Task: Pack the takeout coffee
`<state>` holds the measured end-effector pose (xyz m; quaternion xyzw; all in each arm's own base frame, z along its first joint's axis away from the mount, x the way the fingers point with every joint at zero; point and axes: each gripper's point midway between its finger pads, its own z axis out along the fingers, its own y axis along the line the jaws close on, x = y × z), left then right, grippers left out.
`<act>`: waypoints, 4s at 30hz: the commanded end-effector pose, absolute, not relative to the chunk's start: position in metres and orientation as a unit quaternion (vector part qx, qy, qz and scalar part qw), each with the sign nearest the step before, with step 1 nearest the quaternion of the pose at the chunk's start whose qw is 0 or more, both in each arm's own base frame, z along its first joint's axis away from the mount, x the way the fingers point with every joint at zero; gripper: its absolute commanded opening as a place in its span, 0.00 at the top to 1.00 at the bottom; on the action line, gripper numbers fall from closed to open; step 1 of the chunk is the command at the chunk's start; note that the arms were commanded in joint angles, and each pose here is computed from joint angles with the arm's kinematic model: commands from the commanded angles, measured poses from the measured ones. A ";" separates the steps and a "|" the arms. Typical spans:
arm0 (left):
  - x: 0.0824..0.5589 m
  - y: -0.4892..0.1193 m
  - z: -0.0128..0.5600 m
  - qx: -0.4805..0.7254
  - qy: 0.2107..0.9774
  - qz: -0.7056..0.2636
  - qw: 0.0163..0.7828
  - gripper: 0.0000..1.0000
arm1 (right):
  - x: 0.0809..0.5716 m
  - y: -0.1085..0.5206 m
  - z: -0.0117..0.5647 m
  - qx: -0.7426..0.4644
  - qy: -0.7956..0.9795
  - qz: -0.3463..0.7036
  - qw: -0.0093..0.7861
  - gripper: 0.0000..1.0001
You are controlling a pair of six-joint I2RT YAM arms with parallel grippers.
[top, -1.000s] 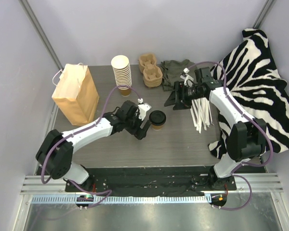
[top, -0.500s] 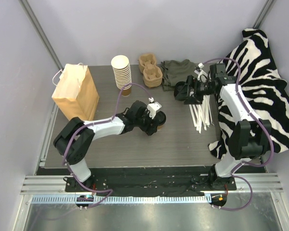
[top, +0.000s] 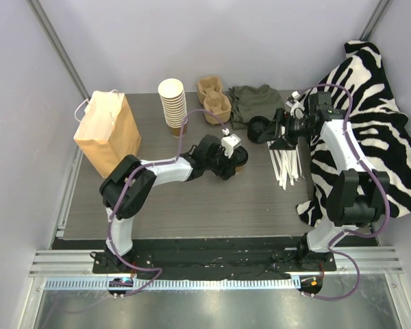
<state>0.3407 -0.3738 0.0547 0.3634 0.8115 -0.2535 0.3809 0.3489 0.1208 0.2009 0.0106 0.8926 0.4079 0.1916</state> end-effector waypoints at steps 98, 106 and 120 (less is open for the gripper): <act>0.221 -0.235 0.249 0.321 0.817 -0.328 0.351 0.15 | 0.534 0.263 0.161 -0.018 0.902 0.200 0.383 0.78; 0.221 -0.230 0.249 0.314 0.821 -0.325 0.350 0.15 | 0.528 0.265 0.206 -0.044 0.890 0.216 0.399 0.51; 0.230 -0.230 0.253 0.305 0.819 -0.329 0.358 0.15 | 0.539 0.266 0.221 -0.073 0.881 0.203 0.422 0.57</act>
